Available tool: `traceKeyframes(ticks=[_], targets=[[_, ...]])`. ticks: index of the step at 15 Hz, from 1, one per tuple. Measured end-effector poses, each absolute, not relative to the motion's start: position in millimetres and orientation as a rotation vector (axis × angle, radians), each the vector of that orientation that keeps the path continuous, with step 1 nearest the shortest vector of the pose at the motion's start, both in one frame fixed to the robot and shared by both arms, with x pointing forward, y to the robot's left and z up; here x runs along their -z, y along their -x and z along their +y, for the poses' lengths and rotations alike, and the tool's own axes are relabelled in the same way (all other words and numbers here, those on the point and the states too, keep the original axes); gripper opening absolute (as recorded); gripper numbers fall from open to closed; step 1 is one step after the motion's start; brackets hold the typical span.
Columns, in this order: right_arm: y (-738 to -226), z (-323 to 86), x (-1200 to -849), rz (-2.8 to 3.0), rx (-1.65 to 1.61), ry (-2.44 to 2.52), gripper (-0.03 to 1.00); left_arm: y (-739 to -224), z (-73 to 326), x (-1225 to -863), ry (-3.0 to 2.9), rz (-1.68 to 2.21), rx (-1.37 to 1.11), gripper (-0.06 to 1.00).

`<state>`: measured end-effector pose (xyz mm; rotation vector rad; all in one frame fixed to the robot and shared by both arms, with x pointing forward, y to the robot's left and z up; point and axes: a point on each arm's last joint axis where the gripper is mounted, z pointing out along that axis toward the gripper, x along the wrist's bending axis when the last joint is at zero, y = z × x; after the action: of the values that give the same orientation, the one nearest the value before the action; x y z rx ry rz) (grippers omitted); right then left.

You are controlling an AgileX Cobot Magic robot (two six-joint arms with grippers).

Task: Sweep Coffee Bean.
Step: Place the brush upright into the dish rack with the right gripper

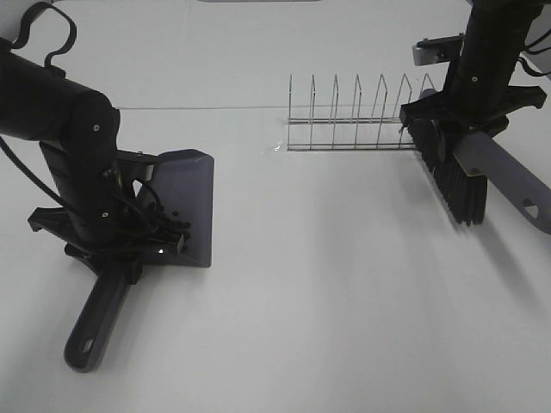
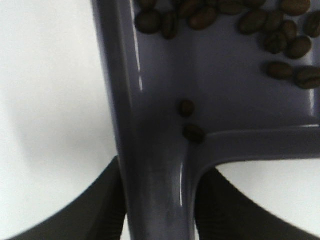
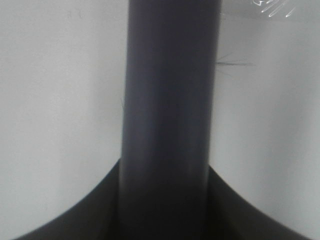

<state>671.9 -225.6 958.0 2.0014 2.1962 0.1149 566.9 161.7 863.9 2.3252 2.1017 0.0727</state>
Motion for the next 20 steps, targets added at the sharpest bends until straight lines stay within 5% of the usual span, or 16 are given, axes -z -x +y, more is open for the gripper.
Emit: traceKeyframes(ticks=[20], targets=[[-733, -216, -946, 2.142, -0.178, -1.975, 0.34, -567, 162, -864, -2.34, 2.083, -0.073, 0.38]])
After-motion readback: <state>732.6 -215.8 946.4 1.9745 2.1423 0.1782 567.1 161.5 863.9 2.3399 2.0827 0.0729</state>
